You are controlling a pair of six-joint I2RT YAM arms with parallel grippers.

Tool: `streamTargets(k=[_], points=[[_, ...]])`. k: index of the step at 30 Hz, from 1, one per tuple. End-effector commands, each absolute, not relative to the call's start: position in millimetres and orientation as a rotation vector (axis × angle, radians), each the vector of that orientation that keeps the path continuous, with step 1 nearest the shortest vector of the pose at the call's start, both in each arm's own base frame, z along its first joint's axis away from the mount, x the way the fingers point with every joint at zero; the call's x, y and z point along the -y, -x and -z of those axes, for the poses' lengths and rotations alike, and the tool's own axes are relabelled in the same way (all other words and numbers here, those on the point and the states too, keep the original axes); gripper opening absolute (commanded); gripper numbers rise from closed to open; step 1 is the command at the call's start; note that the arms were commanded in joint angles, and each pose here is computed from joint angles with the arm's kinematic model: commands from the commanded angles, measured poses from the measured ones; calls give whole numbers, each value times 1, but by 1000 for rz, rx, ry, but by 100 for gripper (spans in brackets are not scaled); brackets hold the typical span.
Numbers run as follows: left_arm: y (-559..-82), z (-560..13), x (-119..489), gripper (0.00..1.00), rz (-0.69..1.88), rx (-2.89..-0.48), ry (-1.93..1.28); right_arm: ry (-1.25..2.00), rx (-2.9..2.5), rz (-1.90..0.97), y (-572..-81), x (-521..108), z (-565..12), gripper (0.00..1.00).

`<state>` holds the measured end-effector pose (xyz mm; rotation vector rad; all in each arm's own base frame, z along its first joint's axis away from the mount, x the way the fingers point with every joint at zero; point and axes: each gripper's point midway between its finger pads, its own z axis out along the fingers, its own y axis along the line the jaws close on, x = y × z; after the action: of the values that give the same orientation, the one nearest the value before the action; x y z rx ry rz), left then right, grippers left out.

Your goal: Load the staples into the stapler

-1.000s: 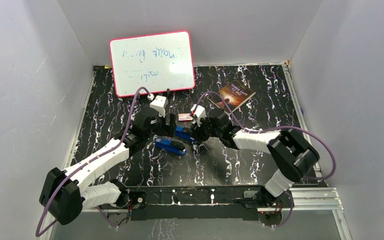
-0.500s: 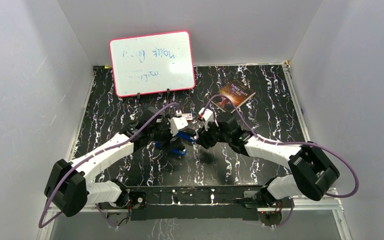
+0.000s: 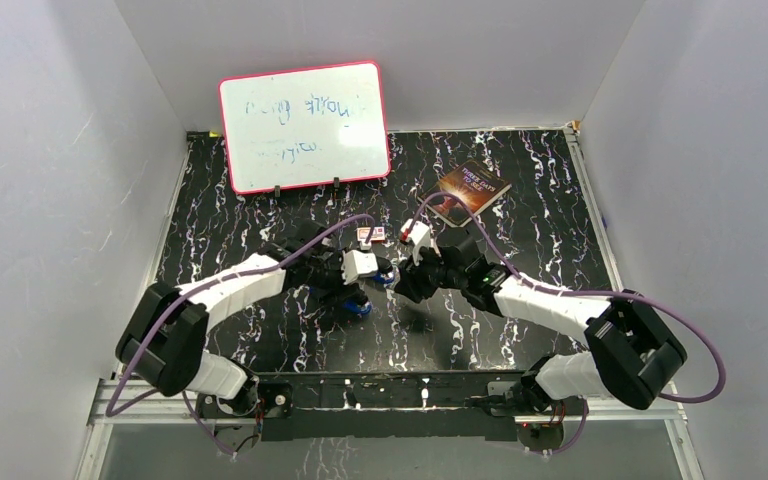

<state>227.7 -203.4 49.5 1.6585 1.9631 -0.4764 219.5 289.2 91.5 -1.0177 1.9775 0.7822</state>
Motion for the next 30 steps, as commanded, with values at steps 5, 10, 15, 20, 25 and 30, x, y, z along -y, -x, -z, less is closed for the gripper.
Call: streamTargets(k=[5, 10, 15, 20, 25, 30], points=[[-235, -23, 198, 36, 451, -2009, -1705, 829, -1958, -788, -228, -284, -111, 51], [-228, -32, 227, 16, 550, -2003, -1664, 444, -2013, -736, -242, -258, -111, 51], [-219, -41, 284, 14, 629, -1956, -1649, 113, -2000, -662, -252, -224, -112, 52], [-228, -31, 345, 14, 607, -1968, -1620, -141, -2009, -552, -260, -177, -101, 54], [-257, -29, 370, 40, 524, -2012, -1517, -327, -1965, -619, -258, -156, -103, 57], [-241, -39, 361, 66, 613, -1983, -1532, -592, -1897, -765, -255, -153, -111, 58]])
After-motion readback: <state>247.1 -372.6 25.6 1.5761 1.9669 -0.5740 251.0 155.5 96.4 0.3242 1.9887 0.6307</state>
